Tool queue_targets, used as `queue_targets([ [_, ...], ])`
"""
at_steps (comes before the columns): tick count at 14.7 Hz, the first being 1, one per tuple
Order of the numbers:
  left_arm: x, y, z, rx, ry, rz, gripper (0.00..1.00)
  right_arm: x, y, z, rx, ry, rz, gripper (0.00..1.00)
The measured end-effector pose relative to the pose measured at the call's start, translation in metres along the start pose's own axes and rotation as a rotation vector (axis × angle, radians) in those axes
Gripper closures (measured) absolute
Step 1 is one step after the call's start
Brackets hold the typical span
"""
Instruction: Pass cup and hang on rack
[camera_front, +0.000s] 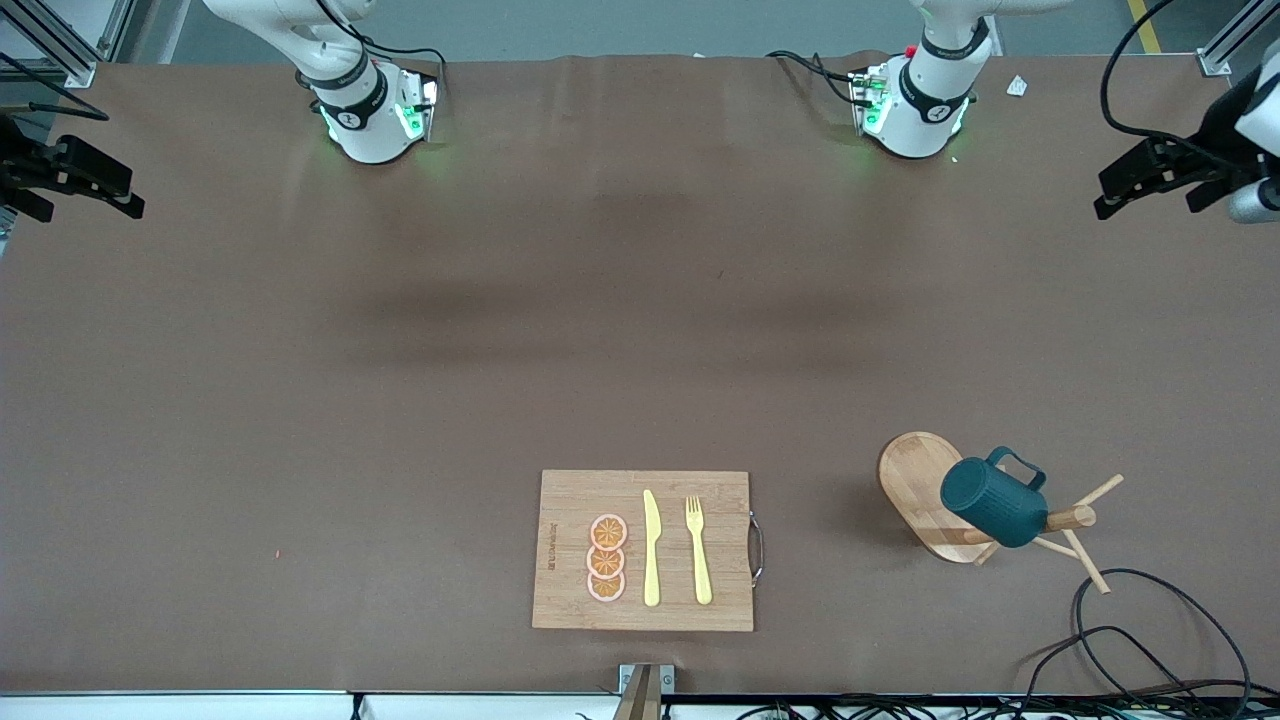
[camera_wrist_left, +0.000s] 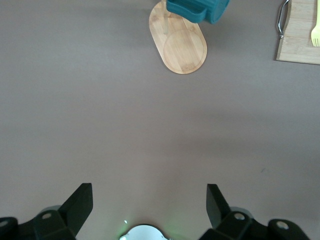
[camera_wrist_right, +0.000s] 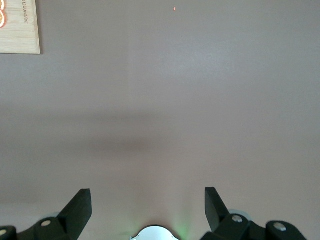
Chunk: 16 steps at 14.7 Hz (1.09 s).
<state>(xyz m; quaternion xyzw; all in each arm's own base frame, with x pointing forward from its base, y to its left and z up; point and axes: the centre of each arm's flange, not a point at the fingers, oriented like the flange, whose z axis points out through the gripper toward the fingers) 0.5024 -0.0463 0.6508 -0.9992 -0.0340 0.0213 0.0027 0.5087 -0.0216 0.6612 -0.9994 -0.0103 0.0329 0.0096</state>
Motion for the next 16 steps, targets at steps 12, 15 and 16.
queue_targets([
  [12, -0.004, 0.022, 0.003, 0.005, -0.004, 0.075, 0.00, 0.000, 0.000, 0.000, 0.000, 0.000, 0.000, 0.00],
  [15, -0.004, 0.022, 0.001, 0.005, 0.000, 0.086, 0.00, 0.000, 0.000, 0.000, 0.000, 0.000, 0.000, 0.00],
  [16, -0.003, 0.021, 0.000, 0.004, 0.003, 0.085, 0.00, 0.000, 0.000, 0.000, 0.000, 0.000, 0.000, 0.00],
])
